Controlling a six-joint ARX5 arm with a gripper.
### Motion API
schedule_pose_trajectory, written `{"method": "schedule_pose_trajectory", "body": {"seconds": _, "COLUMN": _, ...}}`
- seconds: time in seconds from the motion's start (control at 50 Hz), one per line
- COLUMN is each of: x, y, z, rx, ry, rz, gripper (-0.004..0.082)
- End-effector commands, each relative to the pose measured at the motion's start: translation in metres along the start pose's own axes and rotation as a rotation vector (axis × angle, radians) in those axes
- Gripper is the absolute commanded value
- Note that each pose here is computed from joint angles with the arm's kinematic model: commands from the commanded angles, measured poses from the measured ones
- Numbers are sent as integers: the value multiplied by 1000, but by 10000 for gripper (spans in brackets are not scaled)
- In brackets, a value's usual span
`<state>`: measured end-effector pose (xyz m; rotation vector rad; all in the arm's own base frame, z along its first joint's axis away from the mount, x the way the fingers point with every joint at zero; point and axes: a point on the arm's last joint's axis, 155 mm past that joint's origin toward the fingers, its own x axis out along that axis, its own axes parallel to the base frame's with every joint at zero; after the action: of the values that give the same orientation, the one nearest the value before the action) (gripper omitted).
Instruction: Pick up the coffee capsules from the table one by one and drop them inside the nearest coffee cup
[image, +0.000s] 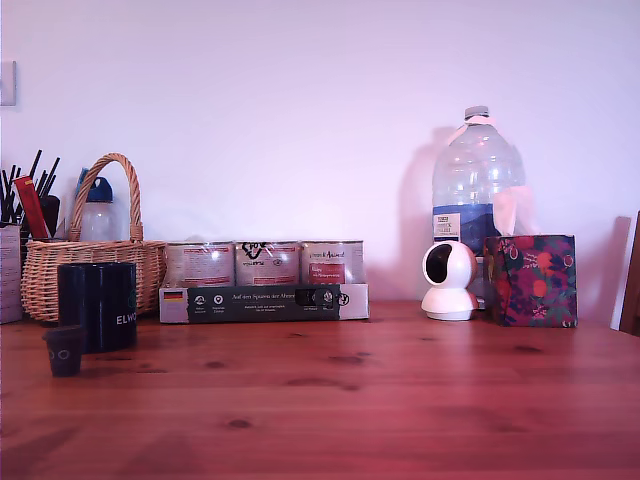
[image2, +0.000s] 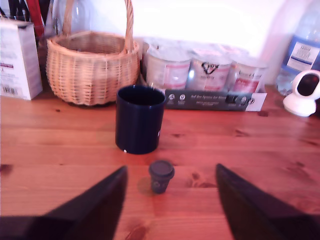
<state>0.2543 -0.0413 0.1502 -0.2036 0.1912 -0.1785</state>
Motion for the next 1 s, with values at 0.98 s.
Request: {"method": "schedule_pose_trajectory", "body": {"seconds": 0.98, "x": 25, "y": 4, "z": -33, "rx": 99, "ry": 35, "rz": -28, "gripper": 624}}
